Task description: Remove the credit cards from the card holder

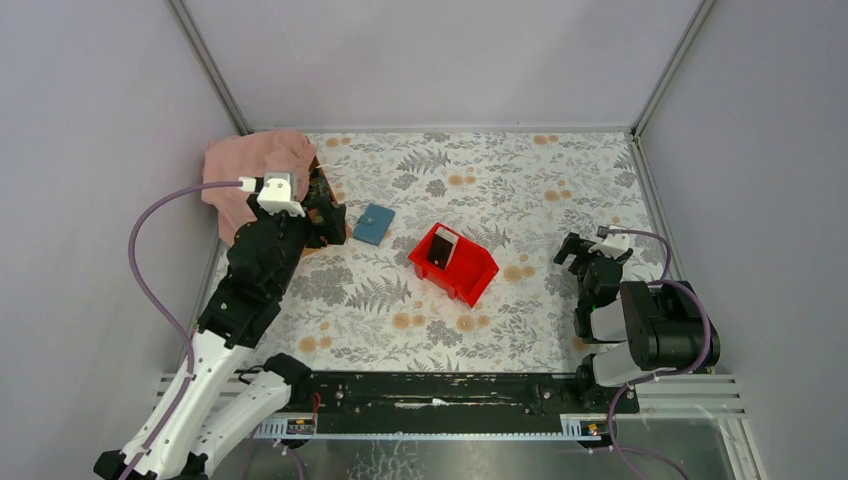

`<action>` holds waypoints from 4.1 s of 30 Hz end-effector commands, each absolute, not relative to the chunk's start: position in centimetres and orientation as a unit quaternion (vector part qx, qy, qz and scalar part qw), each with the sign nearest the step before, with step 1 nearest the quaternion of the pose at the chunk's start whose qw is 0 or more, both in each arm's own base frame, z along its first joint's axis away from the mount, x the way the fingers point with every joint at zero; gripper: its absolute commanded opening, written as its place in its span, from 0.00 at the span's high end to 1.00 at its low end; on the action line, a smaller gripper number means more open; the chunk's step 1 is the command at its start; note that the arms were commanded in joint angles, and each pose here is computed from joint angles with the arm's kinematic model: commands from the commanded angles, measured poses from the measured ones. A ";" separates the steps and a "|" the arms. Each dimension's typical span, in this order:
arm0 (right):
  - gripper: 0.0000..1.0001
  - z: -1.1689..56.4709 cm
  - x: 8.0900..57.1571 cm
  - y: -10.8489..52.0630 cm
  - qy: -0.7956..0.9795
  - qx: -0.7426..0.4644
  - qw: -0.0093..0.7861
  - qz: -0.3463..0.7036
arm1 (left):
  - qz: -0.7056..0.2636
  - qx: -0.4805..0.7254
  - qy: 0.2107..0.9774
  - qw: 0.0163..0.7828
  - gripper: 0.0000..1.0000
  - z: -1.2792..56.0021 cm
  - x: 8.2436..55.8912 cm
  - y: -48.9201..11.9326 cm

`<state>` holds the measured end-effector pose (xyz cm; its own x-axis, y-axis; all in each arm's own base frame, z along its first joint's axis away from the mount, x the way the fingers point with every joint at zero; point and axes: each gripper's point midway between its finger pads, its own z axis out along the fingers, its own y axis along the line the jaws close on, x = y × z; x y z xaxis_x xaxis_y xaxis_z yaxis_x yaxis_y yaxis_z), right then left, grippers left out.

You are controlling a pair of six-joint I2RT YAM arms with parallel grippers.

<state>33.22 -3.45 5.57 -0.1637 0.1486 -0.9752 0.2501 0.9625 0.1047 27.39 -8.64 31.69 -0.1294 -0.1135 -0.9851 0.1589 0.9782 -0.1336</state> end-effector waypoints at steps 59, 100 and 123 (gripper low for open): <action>0.18 15.0 38.8 14.5 0.836 -0.027 0.545 0.055 | 0.017 -0.063 0.878 0.475 0.02 18.9 46.8 -13.4; 0.05 13.0 38.9 13.6 0.849 -0.010 0.527 0.028 | 0.175 0.098 0.950 0.241 0.68 -1.6 42.9 -11.5; 0.26 12.0 39.0 14.9 0.859 -0.031 0.508 0.051 | 0.113 0.040 0.910 0.398 1.00 15.8 41.7 -14.6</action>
